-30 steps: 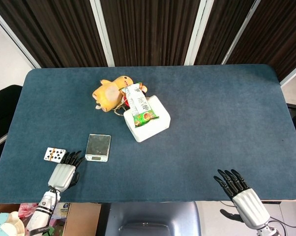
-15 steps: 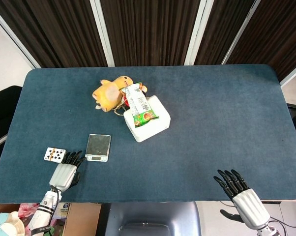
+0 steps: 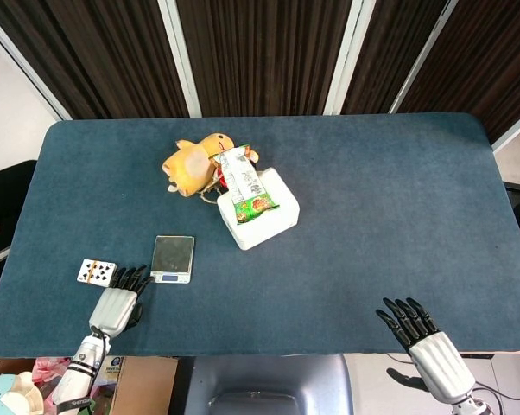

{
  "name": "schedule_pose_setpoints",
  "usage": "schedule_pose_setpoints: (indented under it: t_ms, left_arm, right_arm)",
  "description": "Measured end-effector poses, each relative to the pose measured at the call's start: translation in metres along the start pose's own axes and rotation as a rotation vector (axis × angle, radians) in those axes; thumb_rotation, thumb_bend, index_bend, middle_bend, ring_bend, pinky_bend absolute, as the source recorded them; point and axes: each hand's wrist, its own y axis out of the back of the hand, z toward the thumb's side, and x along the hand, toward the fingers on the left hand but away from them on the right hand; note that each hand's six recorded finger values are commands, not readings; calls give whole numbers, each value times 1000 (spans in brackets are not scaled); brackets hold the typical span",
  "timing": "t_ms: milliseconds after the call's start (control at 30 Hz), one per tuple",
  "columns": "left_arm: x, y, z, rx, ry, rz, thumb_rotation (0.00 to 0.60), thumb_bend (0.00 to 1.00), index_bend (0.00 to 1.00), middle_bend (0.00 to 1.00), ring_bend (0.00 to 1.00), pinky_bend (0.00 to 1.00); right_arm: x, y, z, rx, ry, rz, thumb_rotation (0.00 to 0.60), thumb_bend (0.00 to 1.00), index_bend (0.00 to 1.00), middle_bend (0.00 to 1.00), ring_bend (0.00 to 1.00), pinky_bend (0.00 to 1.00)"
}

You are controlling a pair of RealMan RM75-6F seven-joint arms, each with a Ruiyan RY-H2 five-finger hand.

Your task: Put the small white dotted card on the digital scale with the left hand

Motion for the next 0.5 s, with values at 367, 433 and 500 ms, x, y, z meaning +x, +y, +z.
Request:
schedule_pose_setpoints:
  t_ms: [367, 433, 500]
  left_arm:
    - [2, -3, 0, 22, 2, -12, 600, 591, 199, 0, 0, 0]
    - [1, -2, 1, 31, -2, -8, 600, 591, 205, 0, 0, 0]
    - [1, -1, 2, 33, -5, -1, 600, 593, 186, 0, 0, 0]
  right_arm:
    - [0, 1, 0, -2, -3, -4, 600, 180, 0, 0, 0, 0]
    - [0, 0, 0, -2, -3, -4, 600, 179, 0, 0, 0, 0]
    - [0, 0, 0, -2, -2, -4, 600, 179, 0, 0, 0, 0]
